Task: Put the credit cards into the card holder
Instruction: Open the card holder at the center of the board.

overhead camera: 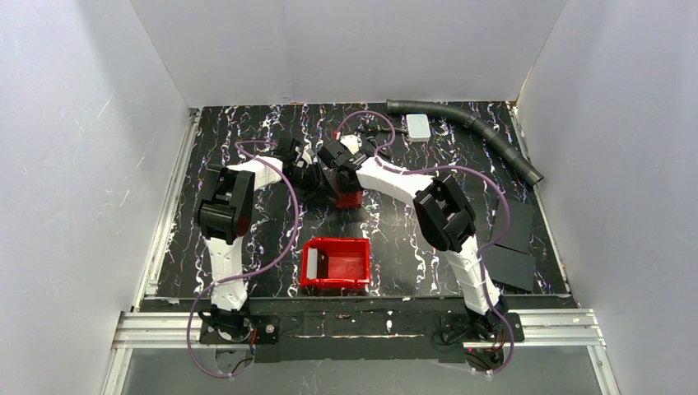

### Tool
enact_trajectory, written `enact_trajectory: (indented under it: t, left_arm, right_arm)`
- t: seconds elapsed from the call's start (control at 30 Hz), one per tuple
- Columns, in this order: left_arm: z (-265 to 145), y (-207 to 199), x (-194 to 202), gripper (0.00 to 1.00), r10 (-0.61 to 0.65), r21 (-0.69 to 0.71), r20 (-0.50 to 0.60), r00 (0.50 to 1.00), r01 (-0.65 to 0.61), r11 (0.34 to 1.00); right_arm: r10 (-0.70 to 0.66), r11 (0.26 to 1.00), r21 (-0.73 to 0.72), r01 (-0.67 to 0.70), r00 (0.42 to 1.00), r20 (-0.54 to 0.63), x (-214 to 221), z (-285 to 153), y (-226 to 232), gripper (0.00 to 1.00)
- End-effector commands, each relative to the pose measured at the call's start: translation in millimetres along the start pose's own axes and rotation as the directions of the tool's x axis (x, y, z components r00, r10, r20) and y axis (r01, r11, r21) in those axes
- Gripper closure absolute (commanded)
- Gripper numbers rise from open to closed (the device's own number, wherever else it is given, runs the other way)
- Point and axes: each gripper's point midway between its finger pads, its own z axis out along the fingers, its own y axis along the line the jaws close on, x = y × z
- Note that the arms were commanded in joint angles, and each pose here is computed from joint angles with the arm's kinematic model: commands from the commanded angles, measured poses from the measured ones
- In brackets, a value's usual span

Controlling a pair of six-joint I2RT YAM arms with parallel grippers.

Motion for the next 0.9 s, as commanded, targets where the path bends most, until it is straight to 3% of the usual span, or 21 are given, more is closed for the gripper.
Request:
enact_trajectory:
  t: [0.0,0.07,0.27,0.37,0.5,0.67,0.87]
  left_arm:
    - [-10,-5,-5,0.66,0.012,-0.012,0.021,1.000,-0.011,1.000]
    - [-10,-6,-5,0.66,0.010,-0.005,0.018,1.000,-0.010,1.000]
    - [-10,-12,-4,0.61,0.017,0.022,0.009,1.000,-0.017,1.000]
    - [-14,-19,-5,0.59,0.038,0.043,0.018,0.999,-0.039,0.998]
    - [-23,-36,-7,0.73,0.081,0.107,0.064,0.995,-0.088,0.990]
    - [-25,-48,-8,0.84,0.080,0.171,0.074,0.994,-0.092,0.981]
    - [-28,-54,-10,0.86,0.104,0.187,0.097,0.990,-0.121,0.975]
  right_arm:
    - [0.018,0.998,0.057,-0.019,0.999,0.029,1,8,-14,0.86]
    - [0.032,0.999,0.010,-0.032,0.999,0.041,-2,6,-10,0.98]
    - [0.083,0.965,-0.255,-0.063,0.994,0.070,-16,-15,18,0.99]
    - [0.180,0.902,-0.403,-0.154,0.983,0.029,-21,-20,26,0.99]
    - [0.266,0.791,-0.563,-0.239,0.963,-0.036,-22,-28,35,0.99]
    - [0.307,0.715,-0.647,-0.266,0.950,-0.052,-29,-42,40,0.99]
    - [0.339,0.646,-0.703,-0.299,0.937,-0.086,-31,-51,48,0.99]
